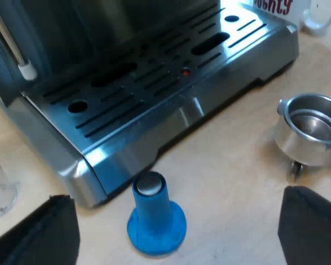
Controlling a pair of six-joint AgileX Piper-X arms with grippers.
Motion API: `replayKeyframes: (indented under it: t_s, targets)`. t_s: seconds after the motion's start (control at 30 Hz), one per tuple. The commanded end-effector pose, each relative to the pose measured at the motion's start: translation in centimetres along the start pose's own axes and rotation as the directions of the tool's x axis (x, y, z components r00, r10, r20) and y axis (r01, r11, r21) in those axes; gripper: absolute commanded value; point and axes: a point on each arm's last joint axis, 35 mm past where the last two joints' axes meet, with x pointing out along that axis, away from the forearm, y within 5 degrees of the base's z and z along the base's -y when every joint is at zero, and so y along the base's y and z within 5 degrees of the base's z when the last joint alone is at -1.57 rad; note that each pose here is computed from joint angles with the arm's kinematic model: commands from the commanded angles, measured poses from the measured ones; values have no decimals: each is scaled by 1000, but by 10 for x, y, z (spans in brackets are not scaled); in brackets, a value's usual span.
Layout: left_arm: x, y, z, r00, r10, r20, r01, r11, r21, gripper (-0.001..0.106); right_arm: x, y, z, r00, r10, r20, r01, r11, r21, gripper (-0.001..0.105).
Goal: Grind coffee beans and then tamp
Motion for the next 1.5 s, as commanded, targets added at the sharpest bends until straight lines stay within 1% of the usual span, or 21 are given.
replayKeyframes:
  t_s: [0.03, 0.1, 0.13, 0.2, 0.27, 0.43, 0.67, 0.7, 0.8, 0.93, 1.1, 1.33, 1.5]
  targets:
    - [2, 0, -1, 1000, -1, 29, 1, 1000, 11, 85, 0, -1, 1, 1000, -17, 5, 17, 1000, -5, 63]
    - [3, 0, -3, 999, -6, 32, 6, 1000, 12, 85, 0, -1, 1, 1000, -17, 5, 17, 1000, -5, 63]
    - [5, 1, -4, 998, -7, 62, 6, 1000, 17, 85, 0, -1, 1, 1000, -17, 5, 17, 1000, -5, 63]
    - [10, 2, -6, 997, -8, 78, 10, 1000, -29, 85, 0, -1, 1, 1000, -17, 5, 17, 1000, -5, 63]
    - [14, 4, -8, 997, -10, 70, 14, 999, -50, 85, 0, -1, 1, 1000, -17, 5, 17, 1000, -5, 63]
    - [30, 8, -17, 999, -42, 8, 42, 997, -71, 85, 0, -1, 1, 1000, -17, 5, 17, 1000, -5, 63]
    - [47, 14, -20, 999, -41, -26, 38, 995, -91, 85, 0, -1, 1, 1000, -17, 5, 17, 1000, -5, 63]
    - [53, 16, -23, 998, -45, -52, 39, 994, -100, 85, 0, -1, 1, 1000, -17, 5, 17, 1000, -5, 63]
    - [62, 18, -24, 997, -63, -51, 58, 993, -101, 85, 0, -1, 1, 1000, -17, 5, 17, 1000, -5, 63]
    - [72, 21, -27, 996, -60, -62, 53, 993, -105, 85, 0, -1, 1, 1000, -17, 5, 17, 1000, -5, 63]
    - [75, 23, -26, 998, -54, -42, 50, 994, -97, 85, 0, -1, 1, 1000, -17, 5, 17, 1000, -5, 63]
    - [83, 25, -32, 996, -54, -75, 45, 993, -109, 85, 0, -1, 1, 1000, -17, 5, 17, 1000, -5, 63]
    - [91, 28, -34, 996, -56, -64, 49, 993, -105, 85, 0, -1, 1, 1000, -17, 5, 17, 1000, -5, 63]
